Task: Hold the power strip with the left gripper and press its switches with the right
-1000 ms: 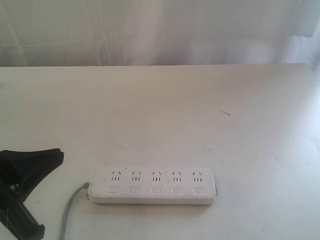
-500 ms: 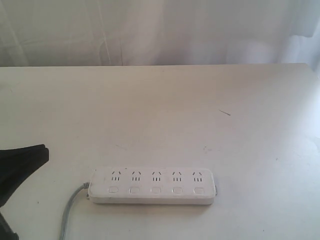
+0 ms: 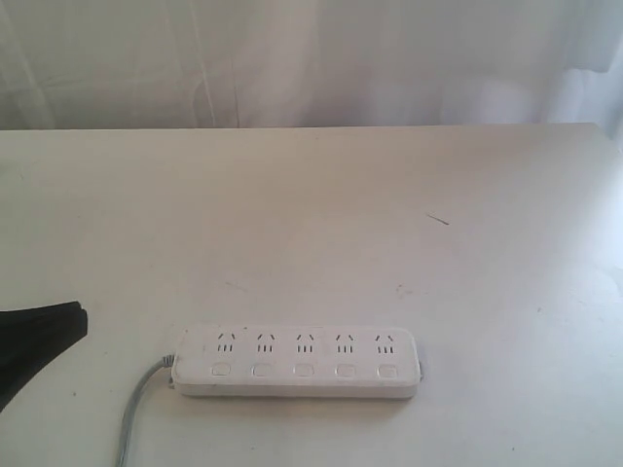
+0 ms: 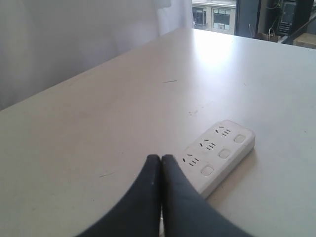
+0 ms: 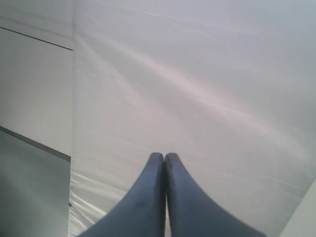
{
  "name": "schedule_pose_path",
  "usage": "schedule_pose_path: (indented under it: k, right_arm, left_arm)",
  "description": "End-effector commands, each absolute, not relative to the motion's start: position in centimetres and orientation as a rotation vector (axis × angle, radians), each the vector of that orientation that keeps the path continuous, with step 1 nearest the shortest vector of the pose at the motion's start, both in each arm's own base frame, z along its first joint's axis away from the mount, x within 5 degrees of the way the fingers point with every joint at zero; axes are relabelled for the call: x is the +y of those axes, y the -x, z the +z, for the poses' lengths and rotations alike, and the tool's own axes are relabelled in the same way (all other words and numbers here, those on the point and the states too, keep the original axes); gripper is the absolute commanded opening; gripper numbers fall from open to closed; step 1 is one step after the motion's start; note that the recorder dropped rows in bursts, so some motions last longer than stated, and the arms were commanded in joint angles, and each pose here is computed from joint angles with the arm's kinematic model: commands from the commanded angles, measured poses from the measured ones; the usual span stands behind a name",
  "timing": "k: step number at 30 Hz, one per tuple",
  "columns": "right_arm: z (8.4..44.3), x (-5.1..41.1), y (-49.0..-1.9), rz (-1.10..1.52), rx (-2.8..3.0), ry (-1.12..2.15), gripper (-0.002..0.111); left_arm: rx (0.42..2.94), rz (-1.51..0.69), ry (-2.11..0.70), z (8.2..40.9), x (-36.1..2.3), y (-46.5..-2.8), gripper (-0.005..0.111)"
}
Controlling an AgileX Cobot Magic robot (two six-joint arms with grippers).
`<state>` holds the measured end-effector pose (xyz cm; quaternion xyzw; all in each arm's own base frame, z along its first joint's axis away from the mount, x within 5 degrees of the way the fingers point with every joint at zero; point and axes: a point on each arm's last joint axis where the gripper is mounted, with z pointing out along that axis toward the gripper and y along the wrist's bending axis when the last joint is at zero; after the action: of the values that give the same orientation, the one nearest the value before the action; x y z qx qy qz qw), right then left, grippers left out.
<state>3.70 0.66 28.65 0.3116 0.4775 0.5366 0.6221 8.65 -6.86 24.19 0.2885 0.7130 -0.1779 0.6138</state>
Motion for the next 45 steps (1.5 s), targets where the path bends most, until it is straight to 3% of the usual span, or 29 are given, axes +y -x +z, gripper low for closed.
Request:
schedule_pose_path:
  k: [1,5,12,17,26,29,36,41,45]
  right_arm:
    - [28.2,0.6,-3.8,1.099,1.142,-0.659,0.0]
    - [27.3,0.8,-4.1,0.891,1.201,-0.474,0.0]
    - [22.3,1.4,-5.3,0.691,1.373,-0.315,0.0]
    - [22.1,1.2,-5.4,0.6,1.398,-0.279,0.0]
    - [21.3,0.4,-5.6,0.16,1.492,-0.034,0.0]
    - [20.7,-0.3,-5.7,0.168,1.546,-0.158,0.0]
    - [20.2,0.0,-5.7,0.539,1.55,-0.506,0.0]
    - [20.6,0.2,-5.6,0.566,1.516,-0.478,0.0]
    - [20.8,0.2,-5.6,0.344,1.534,-0.255,0.0]
  left_arm:
    - [1.654,-0.428,-0.662,24.1,-6.9,-8.5,0.0]
    - [1.654,-0.428,-0.662,24.1,-6.9,-8.5,0.0]
    - [1.654,-0.428,-0.662,24.1,-6.9,-8.5,0.0]
    - [1.655,-0.427,-0.665,24.1,-6.9,-8.5,0.0]
    - [1.655,-0.427,-0.665,24.1,-6.9,-8.5,0.0]
    - [1.656,-0.431,-0.659,24.1,-6.9,-8.5,0.0]
    - [1.663,-0.433,-0.665,24.0,-6.9,-8.5,0.0]
    - [1.664,-0.434,-0.663,24.0,-6.9,-8.5,0.0]
    - [1.664,-0.434,-0.663,24.0,-6.9,-8.5,0.0]
